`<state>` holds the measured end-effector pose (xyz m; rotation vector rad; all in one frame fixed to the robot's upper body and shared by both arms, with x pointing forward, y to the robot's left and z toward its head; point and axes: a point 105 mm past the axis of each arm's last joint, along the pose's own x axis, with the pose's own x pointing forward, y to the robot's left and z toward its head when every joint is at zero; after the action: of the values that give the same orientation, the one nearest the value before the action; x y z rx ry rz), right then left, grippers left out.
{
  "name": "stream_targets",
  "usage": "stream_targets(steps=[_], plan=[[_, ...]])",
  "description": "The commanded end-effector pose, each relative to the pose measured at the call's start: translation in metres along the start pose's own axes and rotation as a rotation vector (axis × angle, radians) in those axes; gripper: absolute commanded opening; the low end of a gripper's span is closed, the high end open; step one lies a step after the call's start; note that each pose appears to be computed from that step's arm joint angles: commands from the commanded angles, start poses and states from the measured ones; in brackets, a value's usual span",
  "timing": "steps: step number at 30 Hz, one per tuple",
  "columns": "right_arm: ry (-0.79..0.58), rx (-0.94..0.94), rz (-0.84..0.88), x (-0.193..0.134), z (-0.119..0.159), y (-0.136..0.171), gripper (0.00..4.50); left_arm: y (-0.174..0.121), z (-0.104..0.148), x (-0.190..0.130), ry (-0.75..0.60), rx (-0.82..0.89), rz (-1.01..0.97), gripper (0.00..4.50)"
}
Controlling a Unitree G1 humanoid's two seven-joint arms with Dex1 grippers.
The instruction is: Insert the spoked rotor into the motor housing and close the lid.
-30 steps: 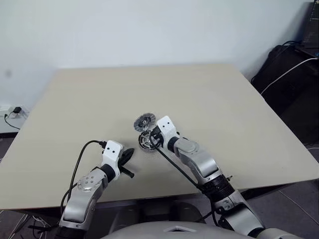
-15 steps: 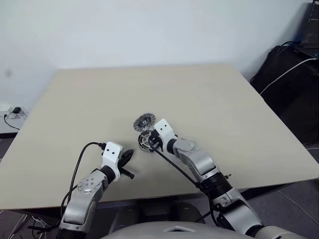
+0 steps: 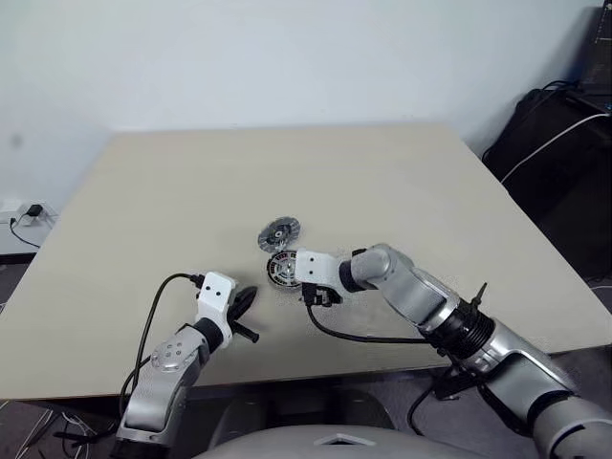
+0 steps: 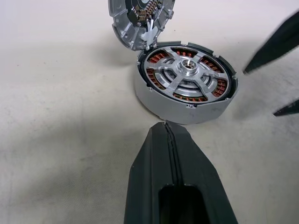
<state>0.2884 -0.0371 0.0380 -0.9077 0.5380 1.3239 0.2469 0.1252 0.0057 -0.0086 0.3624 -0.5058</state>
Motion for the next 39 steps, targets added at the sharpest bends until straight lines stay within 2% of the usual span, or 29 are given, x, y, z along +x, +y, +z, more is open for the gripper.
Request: stream_targets(steps=[1,19,22,25,27,34,39], plan=[[0.009,-0.087,-0.003,0.0,0.01,-0.007,2.19,-0.002,0.01,0.001,-0.047,0.013,-0.003,0.0],[0.093,-0.135,0.025,0.019,-0.003,-0.022,2.19,-0.001,0.01,-0.001,-0.066,-0.003,0.028,0.0],[0.097,-0.136,0.025,0.021,-0.004,-0.022,1.57,-0.001,0.01,0.0,-0.067,-0.004,0.029,0.0],[0.096,-0.135,0.023,0.022,-0.005,-0.021,0.61,-0.001,0.01,0.0,-0.068,-0.005,0.028,0.0],[0.091,-0.133,0.013,0.021,-0.005,-0.022,0.14,-0.002,0.01,-0.001,-0.067,-0.006,0.027,0.0],[0.031,-0.061,-0.046,0.009,-0.006,-0.026,0.1,-0.004,0.009,0.002,-0.059,-0.004,0.008,0.0],[-0.064,0.078,-0.042,-0.015,-0.006,-0.008,0.1,-0.007,0.008,0.005,-0.058,-0.005,-0.005,0.0]])
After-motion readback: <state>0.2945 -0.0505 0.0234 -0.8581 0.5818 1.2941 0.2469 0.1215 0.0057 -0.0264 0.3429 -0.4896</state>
